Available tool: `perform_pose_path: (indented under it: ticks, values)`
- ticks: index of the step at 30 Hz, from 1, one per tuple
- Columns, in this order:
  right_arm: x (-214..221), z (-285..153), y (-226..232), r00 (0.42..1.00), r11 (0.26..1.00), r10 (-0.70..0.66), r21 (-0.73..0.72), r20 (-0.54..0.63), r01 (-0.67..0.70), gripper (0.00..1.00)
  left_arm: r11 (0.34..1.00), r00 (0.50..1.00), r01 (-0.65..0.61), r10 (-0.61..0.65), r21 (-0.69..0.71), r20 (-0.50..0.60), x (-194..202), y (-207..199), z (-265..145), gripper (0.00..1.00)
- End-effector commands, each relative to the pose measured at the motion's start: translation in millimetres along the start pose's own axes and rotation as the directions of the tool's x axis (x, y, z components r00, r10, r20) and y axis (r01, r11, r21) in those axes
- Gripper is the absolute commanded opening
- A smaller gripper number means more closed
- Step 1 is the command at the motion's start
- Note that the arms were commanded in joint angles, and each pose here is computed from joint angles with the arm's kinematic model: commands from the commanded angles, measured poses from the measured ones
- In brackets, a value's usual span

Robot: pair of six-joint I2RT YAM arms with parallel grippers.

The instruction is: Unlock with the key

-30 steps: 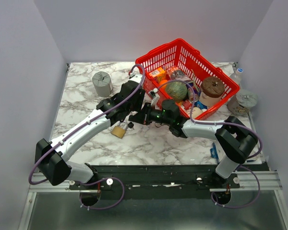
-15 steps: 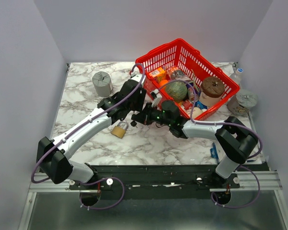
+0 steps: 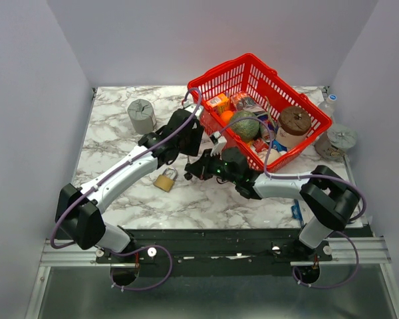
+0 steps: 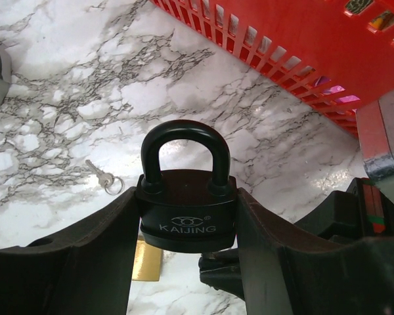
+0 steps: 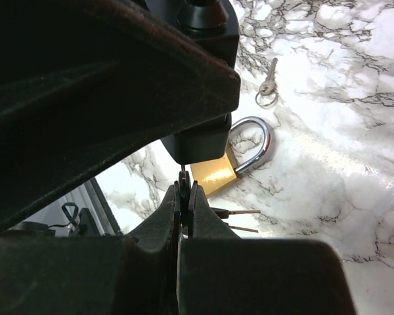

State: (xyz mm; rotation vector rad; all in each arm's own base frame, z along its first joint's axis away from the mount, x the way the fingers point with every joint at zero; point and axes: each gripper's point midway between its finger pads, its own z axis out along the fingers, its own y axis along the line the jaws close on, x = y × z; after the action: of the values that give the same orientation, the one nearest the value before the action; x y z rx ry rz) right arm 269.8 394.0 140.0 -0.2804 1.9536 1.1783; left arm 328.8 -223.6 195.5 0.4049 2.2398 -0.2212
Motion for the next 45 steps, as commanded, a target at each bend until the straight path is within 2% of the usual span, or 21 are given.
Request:
perform_pose_path:
  ticks: [1,17,34,38,45]
  values:
    - [-43,-5,15,0.987,1.000,-0.011,-0.014,0.162,0.013,0.01,1.000,1.000,-0.023,0.023,-0.007,-0.021,8,9,4,0.00]
    - [-48,4,20,0.988,0.998,-0.058,-0.019,0.142,0.061,0.01,0.996,0.998,-0.004,0.009,0.086,-0.058,18,-8,6,0.00]
    - [-39,13,-9,0.991,0.997,0.072,0.023,0.111,-0.075,0.01,0.996,0.998,0.017,-0.013,0.085,-0.055,16,-4,4,0.00]
    - [-42,14,-6,0.992,0.999,0.044,0.010,0.120,-0.046,0.01,0.995,0.998,0.020,-0.015,0.100,-0.057,16,-7,4,0.00]
    - [-57,9,-1,0.981,0.996,-0.086,0.003,0.174,0.087,0.01,0.993,0.996,0.019,-0.009,0.116,-0.085,22,-10,9,0.00]
